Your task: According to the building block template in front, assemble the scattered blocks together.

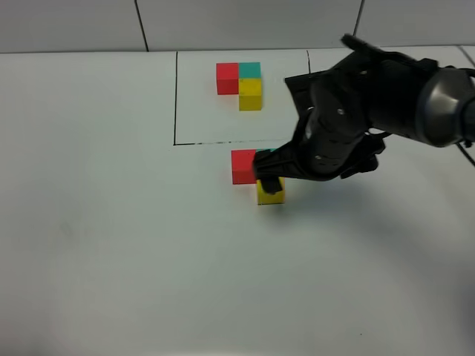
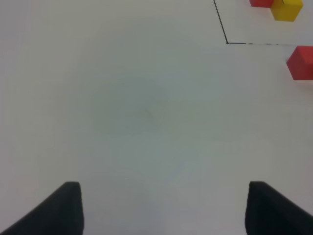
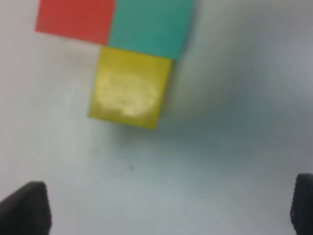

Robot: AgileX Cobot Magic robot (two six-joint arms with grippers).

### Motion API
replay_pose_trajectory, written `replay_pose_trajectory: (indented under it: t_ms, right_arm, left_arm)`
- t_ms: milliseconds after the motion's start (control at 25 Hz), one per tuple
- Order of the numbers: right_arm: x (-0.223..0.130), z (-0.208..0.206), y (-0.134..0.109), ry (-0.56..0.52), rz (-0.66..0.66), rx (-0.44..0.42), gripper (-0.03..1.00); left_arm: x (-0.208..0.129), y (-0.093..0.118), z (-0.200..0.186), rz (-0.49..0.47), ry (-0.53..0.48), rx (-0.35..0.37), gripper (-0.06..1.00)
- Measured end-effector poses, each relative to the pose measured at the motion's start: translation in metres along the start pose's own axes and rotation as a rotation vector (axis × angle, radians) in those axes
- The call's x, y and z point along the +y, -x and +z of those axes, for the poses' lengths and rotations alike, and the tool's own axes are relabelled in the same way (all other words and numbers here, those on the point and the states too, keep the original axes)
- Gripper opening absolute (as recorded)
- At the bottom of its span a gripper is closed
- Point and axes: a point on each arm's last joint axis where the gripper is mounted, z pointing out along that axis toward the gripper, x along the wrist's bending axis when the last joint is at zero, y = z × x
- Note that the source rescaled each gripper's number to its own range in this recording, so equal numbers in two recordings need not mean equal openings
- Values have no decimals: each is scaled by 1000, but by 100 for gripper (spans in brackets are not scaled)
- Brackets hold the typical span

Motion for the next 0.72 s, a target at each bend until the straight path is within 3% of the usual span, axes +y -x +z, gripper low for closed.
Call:
replay_pose_trajectory:
  t_ms: [200,400,560,720]
  right_arm:
    - [-15,-24,60,35,14,-46,99]
    - [-41,-47,105,91,2,-86,99]
    - [-62,-69,124,159,57,-98,99]
    - [-76,-91,128,221,73,-108,99]
  left_arm:
    - [0,0,0,-1,0,0,54]
    - [0,0,0,-1,0,0,54]
    - [0,0,0,-1,0,0,54]
    - [0,0,0,-1,0,0,54]
